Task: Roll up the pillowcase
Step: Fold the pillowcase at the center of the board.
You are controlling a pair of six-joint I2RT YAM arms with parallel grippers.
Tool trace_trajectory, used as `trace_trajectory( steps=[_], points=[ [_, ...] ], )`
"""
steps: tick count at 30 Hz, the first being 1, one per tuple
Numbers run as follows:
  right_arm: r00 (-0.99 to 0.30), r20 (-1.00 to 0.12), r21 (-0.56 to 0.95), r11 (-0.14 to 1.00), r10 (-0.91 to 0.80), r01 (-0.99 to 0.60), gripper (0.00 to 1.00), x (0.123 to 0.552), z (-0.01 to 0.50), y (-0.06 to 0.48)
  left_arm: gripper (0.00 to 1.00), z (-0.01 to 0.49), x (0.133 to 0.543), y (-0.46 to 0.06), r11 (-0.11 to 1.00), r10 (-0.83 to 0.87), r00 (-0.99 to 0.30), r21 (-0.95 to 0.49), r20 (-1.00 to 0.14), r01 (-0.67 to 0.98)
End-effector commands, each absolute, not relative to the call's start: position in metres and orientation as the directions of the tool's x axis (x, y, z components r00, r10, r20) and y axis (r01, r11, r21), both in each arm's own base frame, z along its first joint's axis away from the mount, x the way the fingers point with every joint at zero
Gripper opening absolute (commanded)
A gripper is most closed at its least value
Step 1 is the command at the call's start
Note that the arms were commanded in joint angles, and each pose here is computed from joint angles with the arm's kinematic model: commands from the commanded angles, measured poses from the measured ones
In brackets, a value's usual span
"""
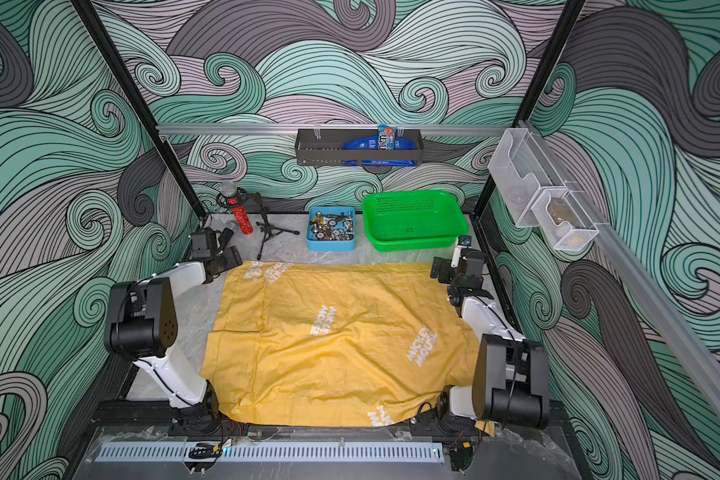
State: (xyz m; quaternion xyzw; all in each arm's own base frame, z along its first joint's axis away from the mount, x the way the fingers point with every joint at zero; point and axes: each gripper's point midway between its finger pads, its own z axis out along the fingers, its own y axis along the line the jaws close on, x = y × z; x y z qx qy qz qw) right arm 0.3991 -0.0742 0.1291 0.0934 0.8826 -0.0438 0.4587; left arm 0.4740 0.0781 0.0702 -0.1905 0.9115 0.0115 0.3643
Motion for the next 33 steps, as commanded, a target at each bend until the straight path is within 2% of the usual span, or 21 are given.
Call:
trace_trajectory(
  steps=[1,5,11,15,19,22,25,31,33],
  points=[
    [-0.613,-0.78,-0.037,0.968,0.126,0.247,1.0,0.392,0.123,-0.089,0.79,0.043,0.47,0.074,0.933,-0.341,-0.753,-0.102,-0.564,-0.346],
    [-0.619,-0.773,-0.043,0.962,0.138,0.268,1.0,0.391,0.121,-0.099,0.73,0.025,0.482,0.071,0.936,-0.339,-0.785,-0.103,-0.519,-0.336],
    [-0.625,-0.767,-0.054,0.956,0.145,0.288,1.0,0.391,0.118,-0.108,0.7,0.008,0.489,0.081,0.941,-0.308,-0.815,-0.031,-0.49,-0.337],
    [-0.63,-0.763,-0.054,0.957,0.144,0.285,1.0,0.393,0.116,-0.109,0.64,0.0,0.484,0.077,0.95,-0.274,-0.84,0.008,-0.469,-0.314],
    [-0.634,-0.76,-0.053,0.958,0.145,0.282,1.0,0.396,0.115,-0.109,0.64,0.001,0.479,0.061,0.963,-0.23,-0.851,0.013,-0.472,-0.268],
    [-0.638,-0.756,-0.048,0.958,0.15,0.282,1.0,0.398,0.113,-0.109,0.6,-0.002,0.474,0.055,0.968,-0.209,-0.865,0.027,-0.457,-0.249],
    [-0.644,-0.75,-0.045,0.959,0.152,0.278,1.0,0.4,0.111,-0.109,0.53,-0.009,0.465,0.058,0.966,-0.208,-0.875,0.048,-0.437,-0.254],
    [-0.671,-0.722,-0.045,0.957,0.166,0.285,1.0,0.403,0.099,-0.115,0.25,-0.016,0.46,0.053,0.972,-0.2,-0.889,0.033,-0.412,-0.234],
    [-0.677,-0.711,-0.039,0.952,0.188,0.305,1.0,0.403,0.094,-0.123,0.11,-0.011,0.462,0.053,0.972,-0.199,-0.885,0.031,-0.421,-0.233]
  ],
)
